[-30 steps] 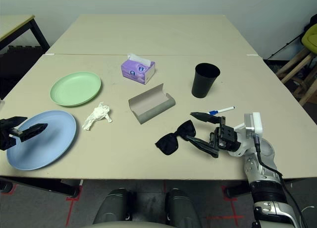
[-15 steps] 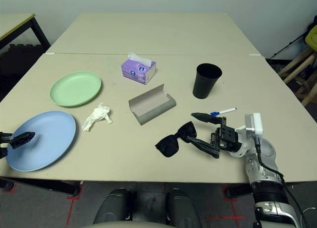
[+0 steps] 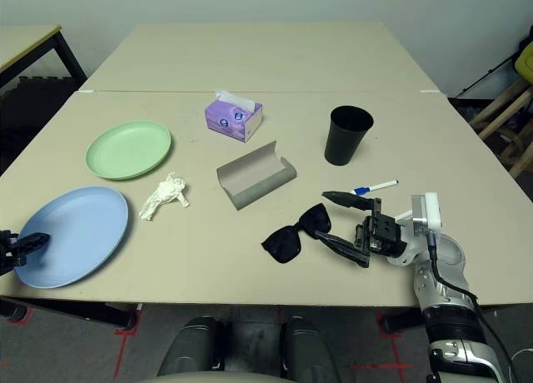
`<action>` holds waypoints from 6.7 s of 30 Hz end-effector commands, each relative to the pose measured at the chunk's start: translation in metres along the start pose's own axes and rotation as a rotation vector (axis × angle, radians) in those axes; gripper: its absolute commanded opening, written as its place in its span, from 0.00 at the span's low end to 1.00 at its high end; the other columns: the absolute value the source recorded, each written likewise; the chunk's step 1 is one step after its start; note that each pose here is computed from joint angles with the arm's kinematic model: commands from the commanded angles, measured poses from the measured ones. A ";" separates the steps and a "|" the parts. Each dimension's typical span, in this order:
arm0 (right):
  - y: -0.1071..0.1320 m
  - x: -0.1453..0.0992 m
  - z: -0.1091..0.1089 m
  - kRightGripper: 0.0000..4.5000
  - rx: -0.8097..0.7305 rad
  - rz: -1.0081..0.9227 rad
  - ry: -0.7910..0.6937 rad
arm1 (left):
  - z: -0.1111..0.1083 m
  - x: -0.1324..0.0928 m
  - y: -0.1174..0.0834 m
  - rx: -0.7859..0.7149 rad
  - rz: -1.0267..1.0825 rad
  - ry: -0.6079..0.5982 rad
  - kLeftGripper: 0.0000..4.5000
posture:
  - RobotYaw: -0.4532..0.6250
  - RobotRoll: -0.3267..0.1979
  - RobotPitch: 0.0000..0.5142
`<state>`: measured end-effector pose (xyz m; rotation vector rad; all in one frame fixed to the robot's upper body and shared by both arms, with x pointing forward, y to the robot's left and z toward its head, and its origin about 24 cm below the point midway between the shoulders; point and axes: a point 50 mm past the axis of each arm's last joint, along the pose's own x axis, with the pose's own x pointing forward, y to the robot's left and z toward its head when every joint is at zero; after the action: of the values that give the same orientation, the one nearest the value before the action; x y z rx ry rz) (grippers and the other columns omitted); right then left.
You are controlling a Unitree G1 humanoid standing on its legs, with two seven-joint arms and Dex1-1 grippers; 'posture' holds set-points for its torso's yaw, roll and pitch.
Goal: Organize and tidy the items on the table.
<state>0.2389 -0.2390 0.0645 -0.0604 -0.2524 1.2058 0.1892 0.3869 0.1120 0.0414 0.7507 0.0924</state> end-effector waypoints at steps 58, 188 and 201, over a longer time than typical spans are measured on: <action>-0.004 -0.003 -0.001 1.00 -0.029 -0.056 0.046 | 0.122 0.027 -0.102 -0.467 0.351 -0.611 0.00 | 0.56 0.62 0.13; -0.007 0.001 0.003 1.00 -0.074 -0.123 0.039 | 0.143 0.060 -0.140 0.009 -0.045 -0.795 0.99 | 0.53 0.62 0.11; -0.014 -0.001 0.005 1.00 -0.083 -0.110 0.052 | 0.111 0.008 -0.148 0.133 -0.503 -0.769 0.99 | 0.55 0.62 0.08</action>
<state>0.2500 -0.2415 0.0715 -0.1329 -0.2629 1.0836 0.2881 0.2425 0.1771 0.0193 -0.0313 -0.3772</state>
